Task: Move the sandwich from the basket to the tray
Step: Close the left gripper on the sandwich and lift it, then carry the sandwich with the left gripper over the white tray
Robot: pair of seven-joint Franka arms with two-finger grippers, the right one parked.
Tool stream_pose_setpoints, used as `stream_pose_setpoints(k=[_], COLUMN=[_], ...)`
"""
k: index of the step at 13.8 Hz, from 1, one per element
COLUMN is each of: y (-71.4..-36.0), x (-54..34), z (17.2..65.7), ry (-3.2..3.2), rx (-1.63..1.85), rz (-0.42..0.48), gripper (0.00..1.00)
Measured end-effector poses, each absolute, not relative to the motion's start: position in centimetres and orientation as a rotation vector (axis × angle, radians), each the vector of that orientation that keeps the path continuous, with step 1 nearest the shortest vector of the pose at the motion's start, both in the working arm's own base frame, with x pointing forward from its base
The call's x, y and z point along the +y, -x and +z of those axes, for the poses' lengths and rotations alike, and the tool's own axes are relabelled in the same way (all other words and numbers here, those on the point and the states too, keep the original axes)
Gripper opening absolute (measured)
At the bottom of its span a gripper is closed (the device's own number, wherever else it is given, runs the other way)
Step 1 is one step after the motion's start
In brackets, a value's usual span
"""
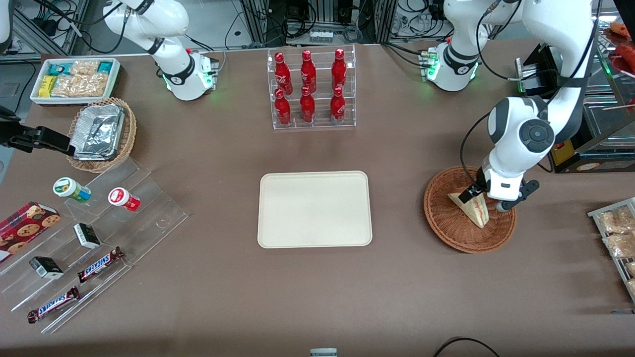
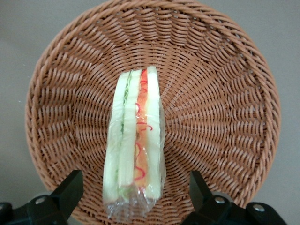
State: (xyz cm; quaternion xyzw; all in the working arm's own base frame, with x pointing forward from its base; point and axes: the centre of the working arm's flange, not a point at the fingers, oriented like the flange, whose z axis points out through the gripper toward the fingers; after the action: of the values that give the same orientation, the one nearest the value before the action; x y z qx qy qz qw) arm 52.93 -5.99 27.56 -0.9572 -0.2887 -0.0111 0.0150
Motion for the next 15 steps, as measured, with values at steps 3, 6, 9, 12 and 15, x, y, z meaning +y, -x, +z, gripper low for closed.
stream_pose_setpoints(k=[3, 6, 9, 12, 15], y=[-53.0, -53.0, -53.0, -53.1, -52.5], x=[-6.0, -6.0, -6.0, -6.1, -9.0], z=[26.1, 25.6, 25.6, 26.9, 31.9], ry=[2.979, 2.975, 2.974, 2.968, 2.965], rx=[-0.900, -0.904, -0.903, -0.883, -0.789], rz=[-0.029, -0.017, -0.018, -0.014, 0.020], gripper=[1.00, 0.74, 0.41, 0.27, 0.22])
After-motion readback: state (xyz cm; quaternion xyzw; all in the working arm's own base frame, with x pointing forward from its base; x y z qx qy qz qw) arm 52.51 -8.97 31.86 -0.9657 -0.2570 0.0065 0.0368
